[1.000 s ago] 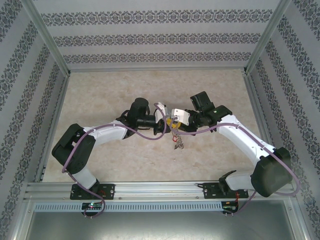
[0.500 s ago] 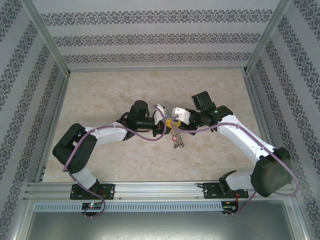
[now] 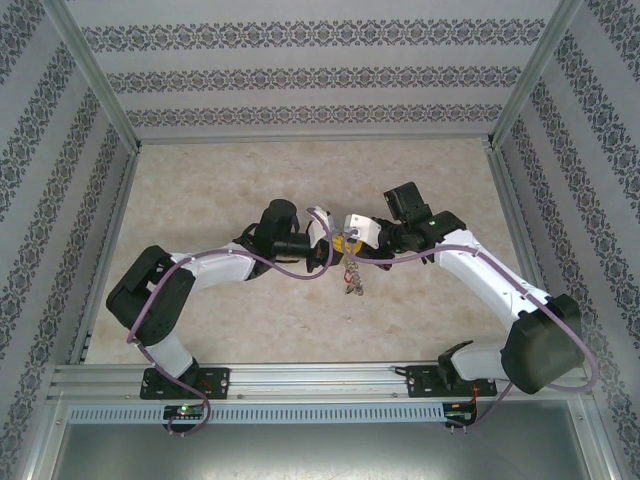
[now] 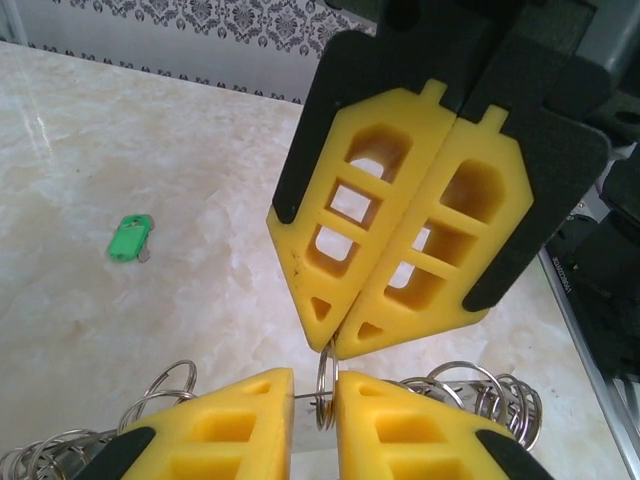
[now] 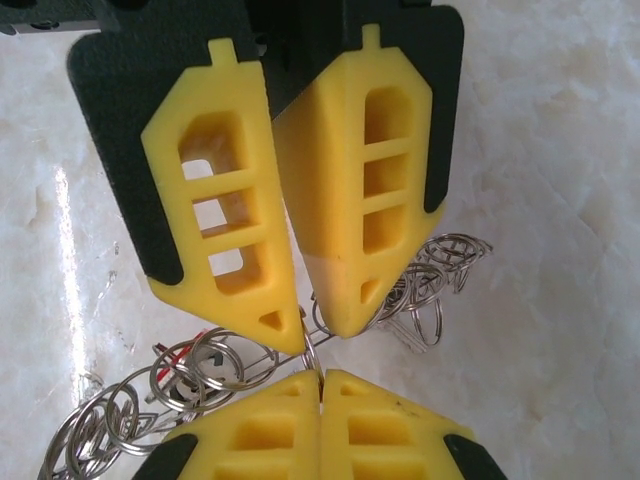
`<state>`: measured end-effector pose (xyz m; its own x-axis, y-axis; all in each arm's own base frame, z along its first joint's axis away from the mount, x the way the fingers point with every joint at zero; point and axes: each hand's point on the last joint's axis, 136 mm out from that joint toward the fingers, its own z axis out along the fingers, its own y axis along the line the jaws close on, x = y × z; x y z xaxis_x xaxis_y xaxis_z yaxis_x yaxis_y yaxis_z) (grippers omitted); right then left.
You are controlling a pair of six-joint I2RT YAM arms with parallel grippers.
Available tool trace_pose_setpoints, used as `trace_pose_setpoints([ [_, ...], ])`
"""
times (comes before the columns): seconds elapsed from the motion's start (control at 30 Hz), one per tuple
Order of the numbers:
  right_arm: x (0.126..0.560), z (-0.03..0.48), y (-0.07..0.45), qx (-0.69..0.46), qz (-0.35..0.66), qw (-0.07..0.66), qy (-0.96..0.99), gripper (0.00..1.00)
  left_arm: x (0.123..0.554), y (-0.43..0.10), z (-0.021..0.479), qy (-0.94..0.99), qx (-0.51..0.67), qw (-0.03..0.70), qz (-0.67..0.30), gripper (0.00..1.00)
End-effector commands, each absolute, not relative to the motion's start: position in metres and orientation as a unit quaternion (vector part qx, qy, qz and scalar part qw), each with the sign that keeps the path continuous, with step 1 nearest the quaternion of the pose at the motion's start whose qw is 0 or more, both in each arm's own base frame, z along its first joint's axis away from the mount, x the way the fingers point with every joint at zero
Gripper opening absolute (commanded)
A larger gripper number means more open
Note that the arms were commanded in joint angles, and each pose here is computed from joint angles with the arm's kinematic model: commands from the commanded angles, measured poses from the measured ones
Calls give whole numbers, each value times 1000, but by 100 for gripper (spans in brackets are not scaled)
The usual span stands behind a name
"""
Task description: Put the keys on the keyring
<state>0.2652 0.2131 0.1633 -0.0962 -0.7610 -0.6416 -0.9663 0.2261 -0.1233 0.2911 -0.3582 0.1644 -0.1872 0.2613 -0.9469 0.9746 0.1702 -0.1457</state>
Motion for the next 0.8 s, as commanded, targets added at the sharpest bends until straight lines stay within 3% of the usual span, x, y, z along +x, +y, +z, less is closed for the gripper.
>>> trace_pose_setpoints([
  [0.0, 262, 169, 228, -608, 190, 321, 701, 0, 291, -368, 168, 630, 485, 413, -445, 15],
  [0.07, 262, 168, 227, -608, 189, 319, 702, 0, 289, -368, 167, 627, 489, 411, -447, 0],
  [0.13, 262, 167, 228, -607, 190, 317, 704, 0, 287, -369, 165, 625, 492, 404, -451, 0],
  [0.17, 262, 168, 228, -607, 191, 319, 703, 0, 287, -369, 164, 625, 492, 402, -454, 1],
  [0.3, 263, 167, 231, -608, 192, 324, 699, 0, 287, -370, 164, 624, 488, 404, -457, 30],
  [0.37, 263, 166, 233, -609, 193, 325, 697, 0, 287, -370, 163, 625, 488, 403, -458, 31],
  [0.53, 262, 164, 235, -610, 195, 325, 696, 0, 286, -370, 159, 625, 492, 398, -457, 13],
  [0.77, 264, 167, 239, -608, 198, 337, 691, 0, 285, -372, 154, 623, 495, 389, -464, 21],
])
